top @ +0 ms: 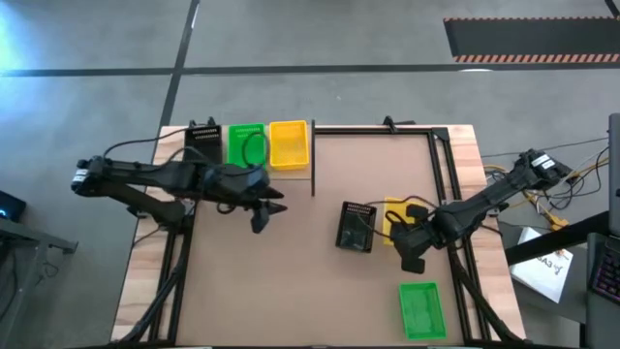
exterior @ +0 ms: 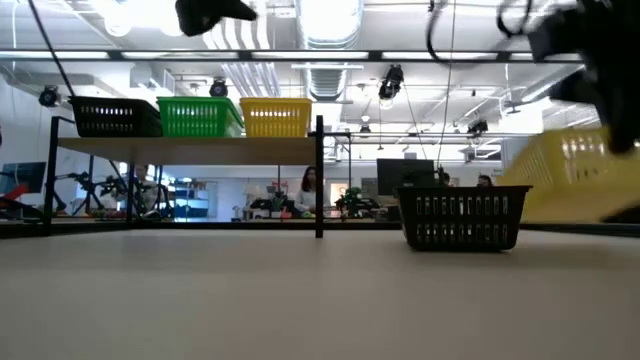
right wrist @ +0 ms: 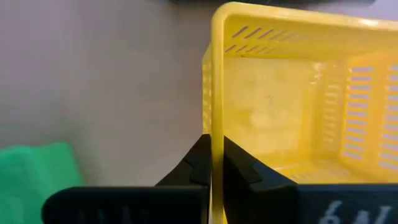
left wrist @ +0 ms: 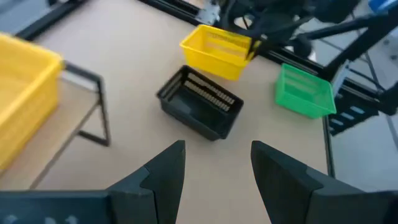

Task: Stack baskets on shelf by color
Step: Stack the yellow bin on top of the other yellow bins on the shelf

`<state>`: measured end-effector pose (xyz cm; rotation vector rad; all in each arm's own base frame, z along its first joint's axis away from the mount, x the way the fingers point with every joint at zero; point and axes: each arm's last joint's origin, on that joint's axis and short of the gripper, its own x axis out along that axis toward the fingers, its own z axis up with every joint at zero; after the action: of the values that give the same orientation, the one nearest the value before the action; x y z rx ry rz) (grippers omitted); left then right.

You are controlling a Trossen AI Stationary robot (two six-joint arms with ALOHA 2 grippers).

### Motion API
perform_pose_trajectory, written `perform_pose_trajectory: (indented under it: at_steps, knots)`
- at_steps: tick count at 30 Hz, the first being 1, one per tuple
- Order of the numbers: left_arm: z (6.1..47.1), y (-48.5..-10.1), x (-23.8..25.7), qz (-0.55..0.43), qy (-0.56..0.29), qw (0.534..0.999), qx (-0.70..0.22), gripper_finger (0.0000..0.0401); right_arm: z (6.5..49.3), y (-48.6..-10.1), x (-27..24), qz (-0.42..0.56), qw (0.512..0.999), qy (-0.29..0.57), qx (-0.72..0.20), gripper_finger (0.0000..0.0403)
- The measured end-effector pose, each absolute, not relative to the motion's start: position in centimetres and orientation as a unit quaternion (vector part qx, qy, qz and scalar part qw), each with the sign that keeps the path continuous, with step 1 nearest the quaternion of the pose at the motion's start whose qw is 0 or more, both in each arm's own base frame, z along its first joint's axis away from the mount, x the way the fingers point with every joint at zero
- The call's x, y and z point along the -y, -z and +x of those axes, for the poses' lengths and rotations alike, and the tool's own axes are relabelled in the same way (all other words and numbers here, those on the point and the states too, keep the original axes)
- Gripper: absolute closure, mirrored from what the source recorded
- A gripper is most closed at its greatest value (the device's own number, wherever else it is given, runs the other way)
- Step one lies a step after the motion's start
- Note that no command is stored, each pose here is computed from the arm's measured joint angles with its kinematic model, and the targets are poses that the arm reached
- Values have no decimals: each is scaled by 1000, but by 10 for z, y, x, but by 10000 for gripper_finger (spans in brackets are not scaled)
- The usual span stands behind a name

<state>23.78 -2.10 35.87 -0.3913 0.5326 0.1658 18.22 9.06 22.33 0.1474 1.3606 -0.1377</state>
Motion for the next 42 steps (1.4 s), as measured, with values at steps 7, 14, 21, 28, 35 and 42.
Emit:
perform_pose_trajectory:
  at_steps: [7,14,21,28,35,42]
  knots:
    - [193,-340,17,-249,-113,931,-241,233,239,-304,-85,74,797,61,-596,394]
    - [176,-328,16,-278,-105,933,-201,233,321,-357,-60,5,827,40,-560,394]
    - [176,-319,19,-285,-103,929,-212,233,386,-396,-25,-93,871,45,-480,394]
    - [187,-310,23,-277,-103,925,-237,233,429,-373,30,-152,879,66,-448,395]
    - [194,-309,24,-275,-99,927,-233,233,445,-366,60,-188,877,83,-435,395]
    - [194,-311,24,-277,-96,929,-224,233,456,-345,81,-179,870,67,-454,395]
